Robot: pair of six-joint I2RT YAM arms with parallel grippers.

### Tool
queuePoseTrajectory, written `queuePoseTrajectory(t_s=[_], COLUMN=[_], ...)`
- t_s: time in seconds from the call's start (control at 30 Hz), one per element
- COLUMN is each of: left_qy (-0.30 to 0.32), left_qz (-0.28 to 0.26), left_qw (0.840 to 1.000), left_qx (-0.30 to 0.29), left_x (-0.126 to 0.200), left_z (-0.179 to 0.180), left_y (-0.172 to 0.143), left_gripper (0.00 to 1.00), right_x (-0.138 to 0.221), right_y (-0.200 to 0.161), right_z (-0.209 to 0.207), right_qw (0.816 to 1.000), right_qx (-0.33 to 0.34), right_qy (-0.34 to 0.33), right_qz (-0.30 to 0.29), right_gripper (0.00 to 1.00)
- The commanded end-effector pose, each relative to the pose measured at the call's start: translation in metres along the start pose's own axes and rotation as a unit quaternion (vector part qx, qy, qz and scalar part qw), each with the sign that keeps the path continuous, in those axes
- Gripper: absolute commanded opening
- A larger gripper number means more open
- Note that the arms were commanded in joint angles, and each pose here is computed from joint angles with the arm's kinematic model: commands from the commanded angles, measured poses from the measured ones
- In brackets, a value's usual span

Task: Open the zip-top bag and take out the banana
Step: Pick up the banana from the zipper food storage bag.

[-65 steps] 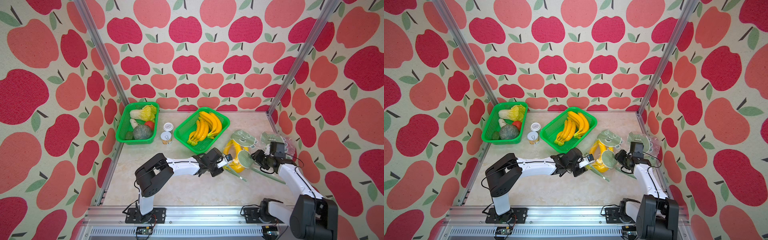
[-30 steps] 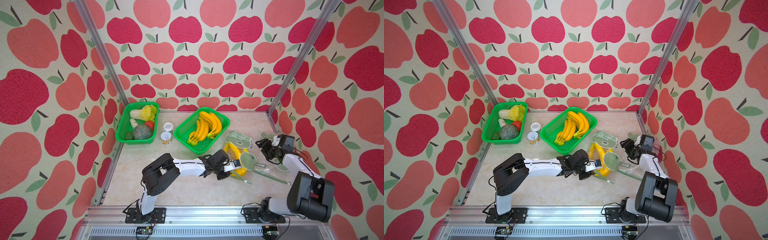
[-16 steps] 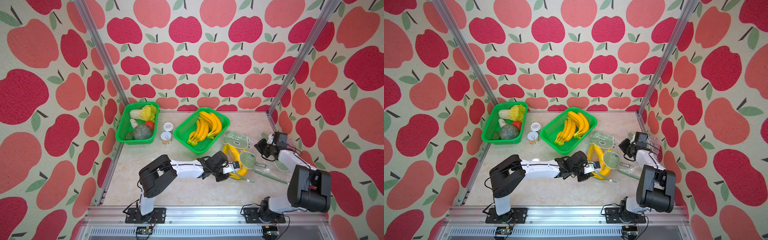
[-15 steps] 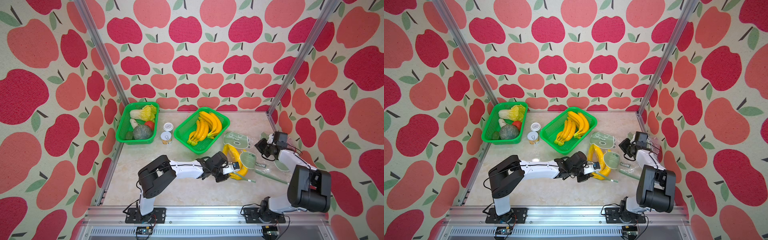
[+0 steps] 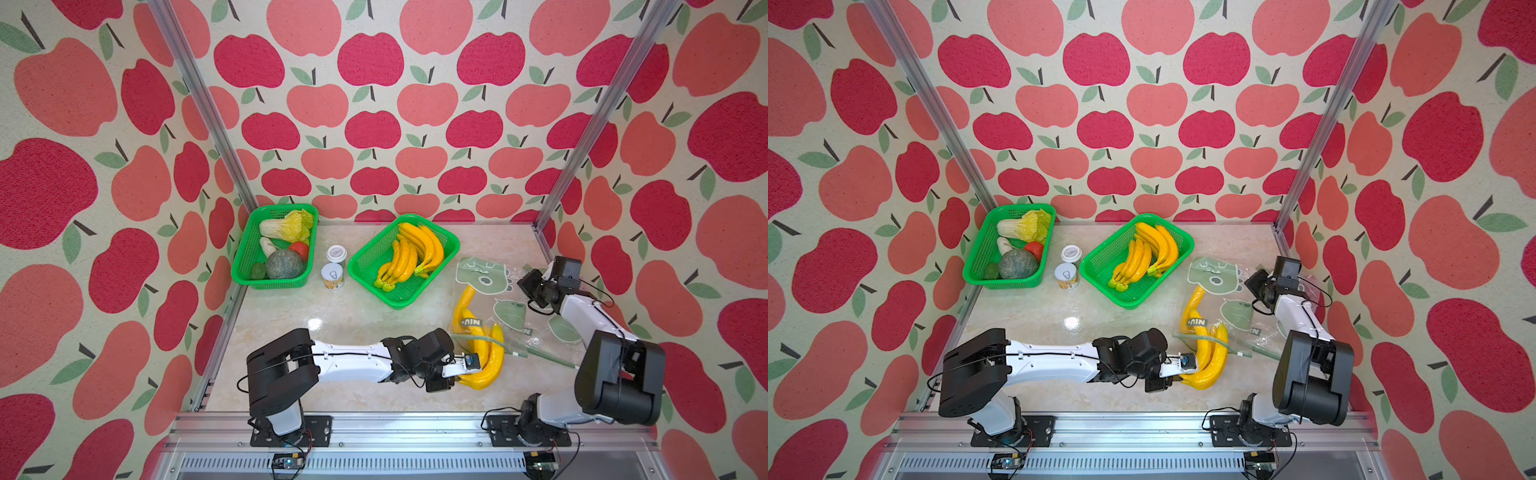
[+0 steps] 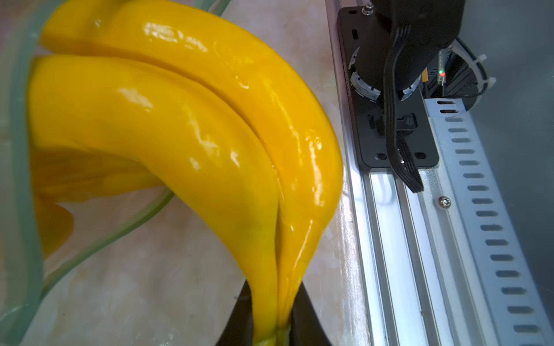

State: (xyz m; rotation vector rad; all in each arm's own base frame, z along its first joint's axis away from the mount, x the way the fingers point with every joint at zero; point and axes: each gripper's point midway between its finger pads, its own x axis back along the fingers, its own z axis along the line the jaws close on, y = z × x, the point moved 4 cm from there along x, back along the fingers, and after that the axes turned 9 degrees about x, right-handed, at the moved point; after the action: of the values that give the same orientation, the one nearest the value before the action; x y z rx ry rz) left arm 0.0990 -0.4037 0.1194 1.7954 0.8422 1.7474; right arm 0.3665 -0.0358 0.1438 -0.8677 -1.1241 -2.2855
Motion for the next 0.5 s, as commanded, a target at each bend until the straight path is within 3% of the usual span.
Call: queuePoseTrajectory(t_s=[0.0,0.23,0.47], left_qy=[-0.004,-0.032,-0.01], left_qz=[0.002,0.004,0.016], left_qw=[1.0,0.999,1.0], left_qx=[-0.001,-0.006,-0.006], left_x=[0.014,0.032,0.044], left_z=[-0.012,-0.038,-0.042], left_y=[0.001,0.003,-0.004], left_gripper=[0.13,0.13,0.13], right_x=[0.002,-0.001,-0.003], right_y=[0.009,0.008,0.008], right_z=[-0.002,-0.004,-0.008], right_qw=[1.0,1.0,1.0], right_qx=[-0.009,-0.013,-0.012], right_qy=[-0.013,-0.013,-0.017], right_qz=[-0.009,-0.005,-0.003], right_gripper=[0.0,0.0,0.0])
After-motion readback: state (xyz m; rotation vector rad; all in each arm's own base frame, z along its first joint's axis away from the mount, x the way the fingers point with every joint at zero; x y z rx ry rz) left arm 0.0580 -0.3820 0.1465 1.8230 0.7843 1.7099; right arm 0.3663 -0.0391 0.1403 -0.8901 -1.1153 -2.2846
